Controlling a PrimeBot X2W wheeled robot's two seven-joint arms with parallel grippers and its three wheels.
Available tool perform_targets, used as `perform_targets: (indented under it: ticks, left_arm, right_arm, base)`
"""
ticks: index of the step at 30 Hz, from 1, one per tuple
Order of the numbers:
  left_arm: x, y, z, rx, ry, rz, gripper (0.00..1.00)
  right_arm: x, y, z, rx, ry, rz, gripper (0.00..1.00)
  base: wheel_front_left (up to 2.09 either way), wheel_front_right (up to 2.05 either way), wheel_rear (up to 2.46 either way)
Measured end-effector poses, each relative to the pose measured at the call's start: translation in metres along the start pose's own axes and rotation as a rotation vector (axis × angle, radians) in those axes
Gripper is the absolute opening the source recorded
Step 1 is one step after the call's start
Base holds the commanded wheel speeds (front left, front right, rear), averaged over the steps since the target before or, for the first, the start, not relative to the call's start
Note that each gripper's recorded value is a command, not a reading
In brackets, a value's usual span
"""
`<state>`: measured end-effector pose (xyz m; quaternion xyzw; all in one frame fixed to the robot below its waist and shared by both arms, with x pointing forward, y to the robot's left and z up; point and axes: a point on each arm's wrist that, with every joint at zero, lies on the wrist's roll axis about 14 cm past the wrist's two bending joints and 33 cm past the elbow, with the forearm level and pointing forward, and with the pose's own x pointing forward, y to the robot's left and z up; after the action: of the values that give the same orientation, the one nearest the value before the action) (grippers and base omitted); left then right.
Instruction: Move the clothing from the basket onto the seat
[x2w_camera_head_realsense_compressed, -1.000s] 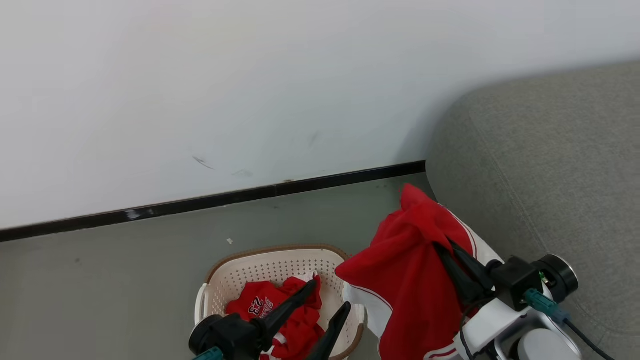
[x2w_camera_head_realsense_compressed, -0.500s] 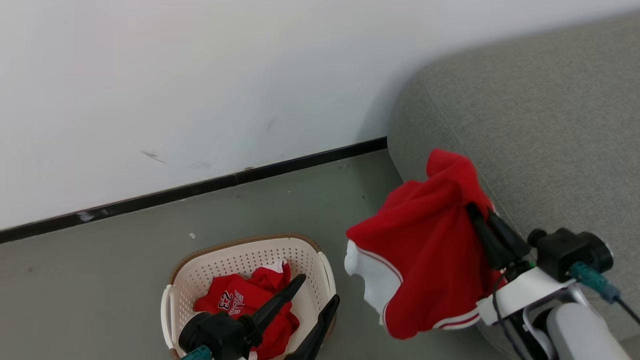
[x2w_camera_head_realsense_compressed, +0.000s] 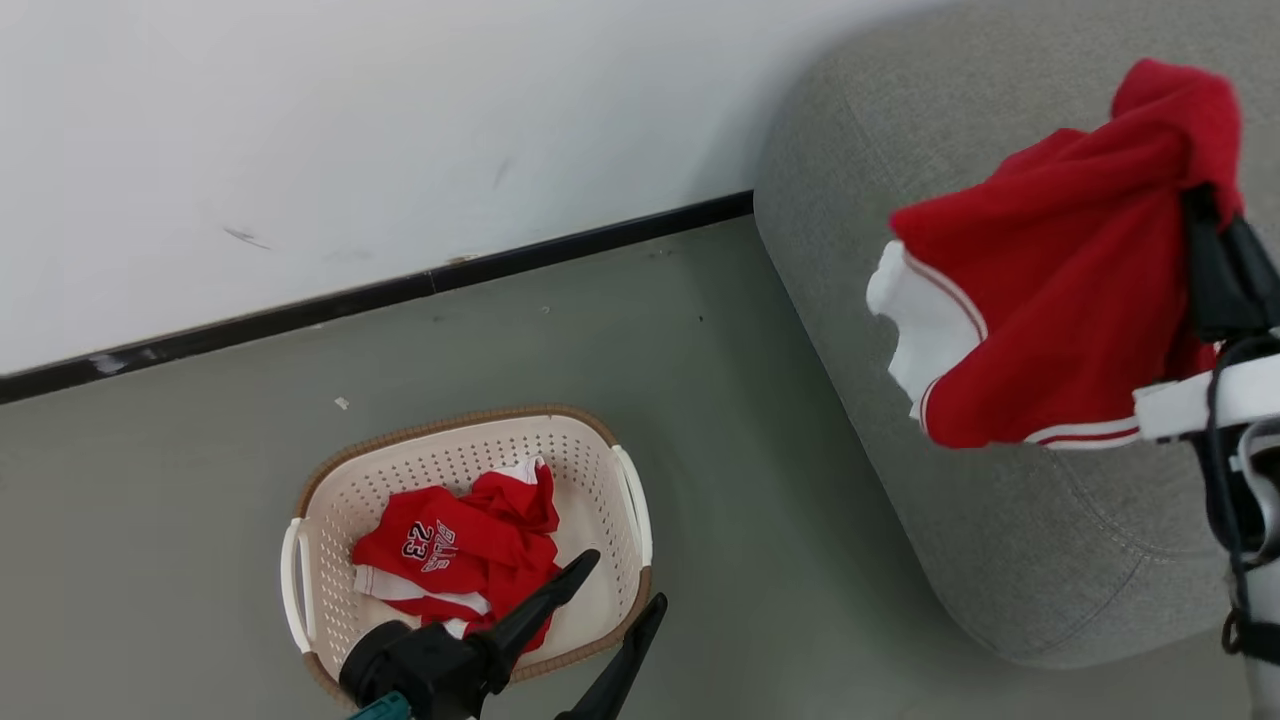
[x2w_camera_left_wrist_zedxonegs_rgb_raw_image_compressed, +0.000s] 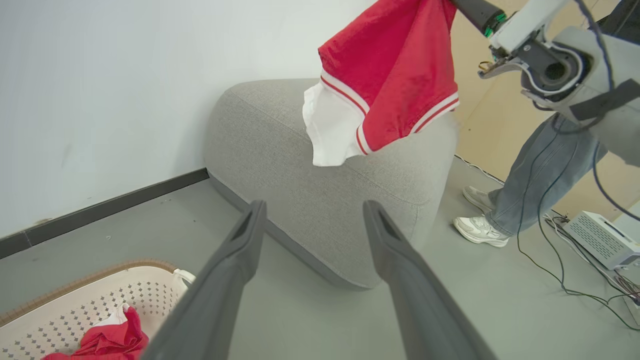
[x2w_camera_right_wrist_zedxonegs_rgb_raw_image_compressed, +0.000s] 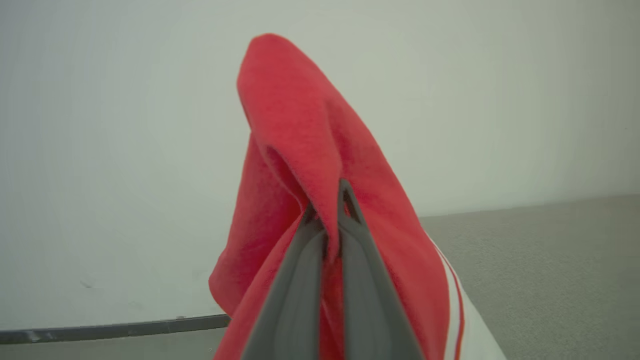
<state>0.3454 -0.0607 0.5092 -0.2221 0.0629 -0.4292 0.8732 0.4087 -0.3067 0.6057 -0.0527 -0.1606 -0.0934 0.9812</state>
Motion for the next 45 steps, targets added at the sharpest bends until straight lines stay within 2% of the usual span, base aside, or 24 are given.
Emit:
perform_targets:
  ticks: [6, 12, 22, 27, 35, 45]
  left_arm:
    - [-0.003, 0.017, -0.018, -0.023, 0.065, 0.017, 1.00]
    - [-0.004, 0.032, -0.029, -0.052, 0.100, 0.032, 1.00]
    - [-0.008, 0.062, -0.045, -0.061, 0.153, 0.071, 1.00]
    - [-0.011, 0.075, -0.052, -0.076, 0.170, 0.092, 1.00]
    - [-0.016, 0.096, -0.063, -0.095, 0.193, 0.131, 1.00]
    - [-0.024, 0.119, -0.072, -0.106, 0.210, 0.178, 1.00]
  right_arm:
    - [0.025, -0.035, -0.011, 0.041, 0.013, -0.120, 0.00]
    - [0.049, -0.068, -0.023, 0.183, 0.012, -0.275, 0.00]
    - [0.079, -0.095, -0.051, 0.308, 0.028, -0.422, 0.00]
    - [0.102, -0.099, -0.057, 0.336, 0.012, -0.447, 0.00]
    - [0.132, -0.092, -0.076, 0.320, 0.029, -0.448, 0.00]
    - [0.169, -0.098, -0.068, 0.292, -0.053, -0.469, 0.00]
  base:
    - [0.00, 0.00, 0.00]
    - [0.00, 0.00, 0.00]
    - [0.00, 0.00, 0.00]
    - [0.00, 0.00, 0.00]
    - [0.00, 0.00, 0.00]
    - [0.00, 0.00, 0.00]
